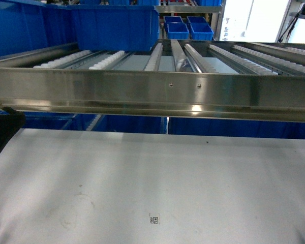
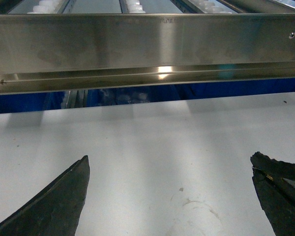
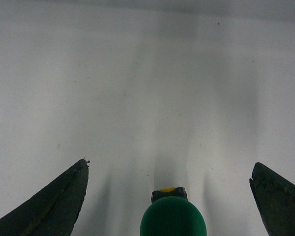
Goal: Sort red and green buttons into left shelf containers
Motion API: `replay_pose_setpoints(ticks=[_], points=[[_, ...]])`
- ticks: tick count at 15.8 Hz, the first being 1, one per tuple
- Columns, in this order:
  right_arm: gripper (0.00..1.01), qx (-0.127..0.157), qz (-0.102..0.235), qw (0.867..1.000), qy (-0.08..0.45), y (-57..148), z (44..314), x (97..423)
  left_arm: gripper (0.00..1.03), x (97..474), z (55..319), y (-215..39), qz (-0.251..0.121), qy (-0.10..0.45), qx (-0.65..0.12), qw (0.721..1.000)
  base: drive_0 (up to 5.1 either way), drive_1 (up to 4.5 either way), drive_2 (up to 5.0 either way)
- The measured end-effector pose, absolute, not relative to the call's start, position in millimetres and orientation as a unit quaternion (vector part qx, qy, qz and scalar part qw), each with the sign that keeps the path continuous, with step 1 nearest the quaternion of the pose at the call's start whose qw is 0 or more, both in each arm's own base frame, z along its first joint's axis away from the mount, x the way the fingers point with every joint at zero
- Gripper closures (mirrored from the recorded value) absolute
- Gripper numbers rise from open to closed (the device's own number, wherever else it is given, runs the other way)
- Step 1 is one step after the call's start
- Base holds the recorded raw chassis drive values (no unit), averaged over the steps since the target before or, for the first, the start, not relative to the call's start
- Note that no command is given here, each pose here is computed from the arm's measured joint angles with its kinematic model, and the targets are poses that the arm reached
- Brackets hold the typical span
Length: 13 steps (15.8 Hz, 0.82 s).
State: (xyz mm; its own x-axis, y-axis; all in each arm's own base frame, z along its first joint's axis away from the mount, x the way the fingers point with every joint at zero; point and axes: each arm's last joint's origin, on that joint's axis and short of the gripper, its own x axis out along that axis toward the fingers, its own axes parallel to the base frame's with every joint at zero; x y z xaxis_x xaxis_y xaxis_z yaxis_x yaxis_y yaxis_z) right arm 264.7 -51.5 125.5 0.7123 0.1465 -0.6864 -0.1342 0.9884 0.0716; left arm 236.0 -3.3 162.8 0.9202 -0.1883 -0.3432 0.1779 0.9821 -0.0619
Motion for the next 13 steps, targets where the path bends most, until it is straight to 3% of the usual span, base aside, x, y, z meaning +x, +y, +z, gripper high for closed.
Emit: replay_pose_setpoints(ticks=[5,8,13], points=[[0.03,-0.019,0.091,0.915,0.392,-49.9,108.7,257.5,0.05,236.0,162.8,-3.3,-0.093,0.176,-0.015,0.980,0.0,0.00,0.0],[0.03,-0.055,0.085,0.906,0.410,-49.6,89.6,252.5,0.05,235.9,162.7,-3.3,-0.093,0.177,-0.015,0.980,0.0,0.00,0.0],[0.03,-0.086,0.091,0.903,0.410,-43.3,78.9,255.6,0.05,236.0,162.8,-3.3,-0.093,0.177,-0.015,0.980,0.0,0.00,0.0]])
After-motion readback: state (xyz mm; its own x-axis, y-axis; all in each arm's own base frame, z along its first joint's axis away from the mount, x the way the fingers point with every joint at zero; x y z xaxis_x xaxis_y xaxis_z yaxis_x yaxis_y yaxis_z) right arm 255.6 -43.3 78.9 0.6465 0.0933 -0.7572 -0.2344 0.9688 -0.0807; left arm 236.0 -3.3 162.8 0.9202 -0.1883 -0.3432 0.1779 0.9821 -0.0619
